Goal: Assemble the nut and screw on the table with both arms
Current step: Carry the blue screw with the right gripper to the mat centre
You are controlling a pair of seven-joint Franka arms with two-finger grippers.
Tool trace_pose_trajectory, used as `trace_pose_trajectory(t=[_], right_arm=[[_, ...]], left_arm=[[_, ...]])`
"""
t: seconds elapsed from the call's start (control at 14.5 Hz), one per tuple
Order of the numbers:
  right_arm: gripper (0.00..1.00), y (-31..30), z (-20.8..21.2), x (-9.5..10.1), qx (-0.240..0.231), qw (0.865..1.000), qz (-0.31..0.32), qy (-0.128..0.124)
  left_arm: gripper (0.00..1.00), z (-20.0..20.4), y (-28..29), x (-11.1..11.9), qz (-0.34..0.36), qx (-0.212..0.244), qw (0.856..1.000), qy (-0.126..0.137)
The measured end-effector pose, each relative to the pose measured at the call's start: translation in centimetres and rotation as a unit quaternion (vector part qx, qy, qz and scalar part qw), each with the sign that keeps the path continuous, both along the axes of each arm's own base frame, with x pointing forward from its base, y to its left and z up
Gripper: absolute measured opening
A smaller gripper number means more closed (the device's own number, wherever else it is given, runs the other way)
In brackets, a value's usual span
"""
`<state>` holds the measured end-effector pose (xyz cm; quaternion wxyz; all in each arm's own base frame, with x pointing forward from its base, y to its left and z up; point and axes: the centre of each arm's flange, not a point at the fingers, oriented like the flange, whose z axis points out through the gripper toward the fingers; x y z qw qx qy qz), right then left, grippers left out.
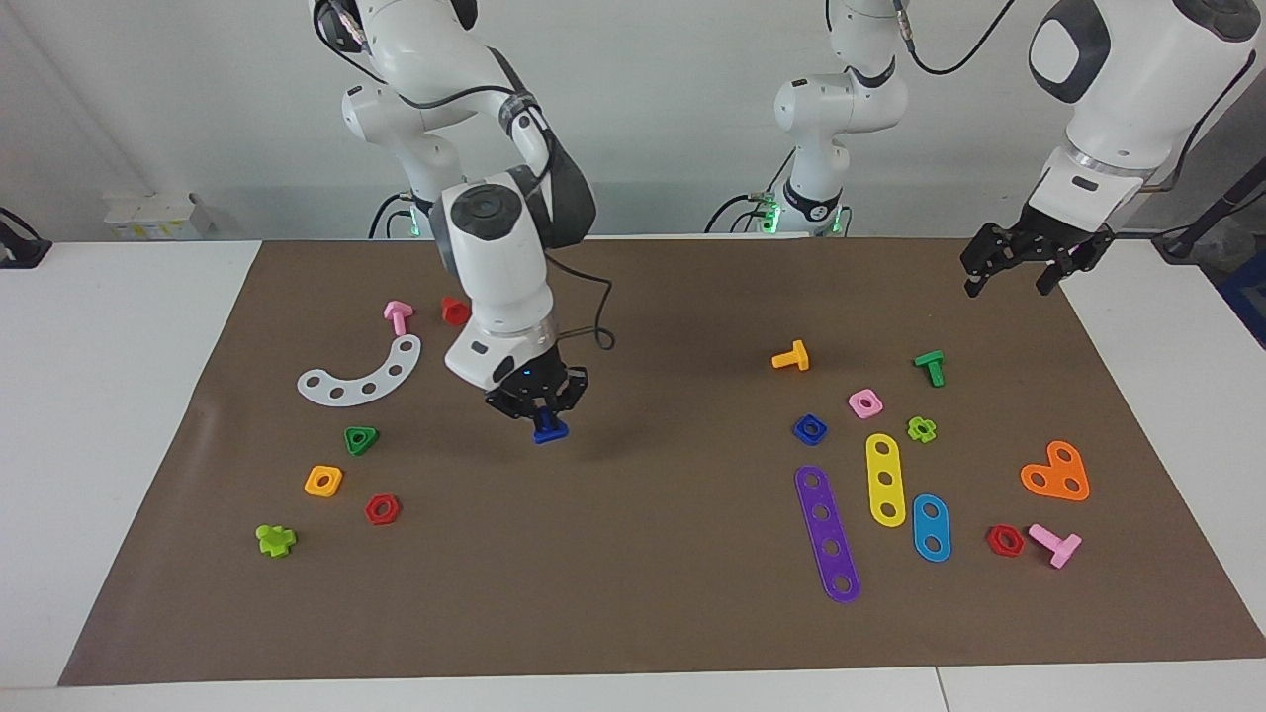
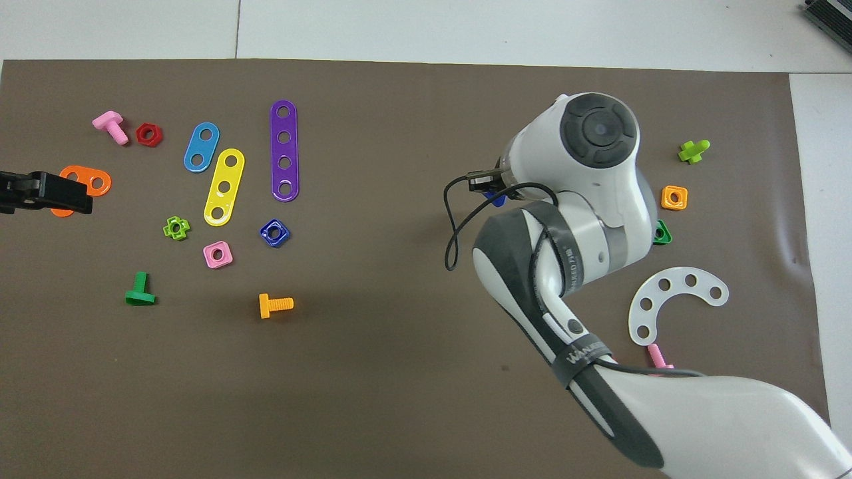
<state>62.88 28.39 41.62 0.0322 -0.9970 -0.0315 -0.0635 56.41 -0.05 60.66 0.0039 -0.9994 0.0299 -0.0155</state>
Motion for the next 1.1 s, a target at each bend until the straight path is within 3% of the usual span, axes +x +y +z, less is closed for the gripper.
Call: trace_pose_trajectory(t=[0.14,0.34,0.62,1.1], right_arm=[[0.19,4.8,-2.7,-0.8,-0.007,0.999,-0.03,0.008],[0.19,10.3,-5.7,-1.7,-0.013,0.998,-0.066,-0.003],[0.19,12.5,-6.4,-2.3,0.0,0.997,-0.078,-0.014],[0.19,13.9,-9.6,-4.2,-0.017,0.996,-0.084,0.009]], left_arm=[[1.0,0.0,0.0,0.0,0.0,0.0,1.0,0.0],[1.0,0.0,0.0,0.0,0.0,0.0,1.0,0.0],[1.0,0.0,0.0,0.0,0.0,0.0,1.0,0.0],[1.0,0.0,0.0,0.0,0.0,0.0,1.0,0.0]])
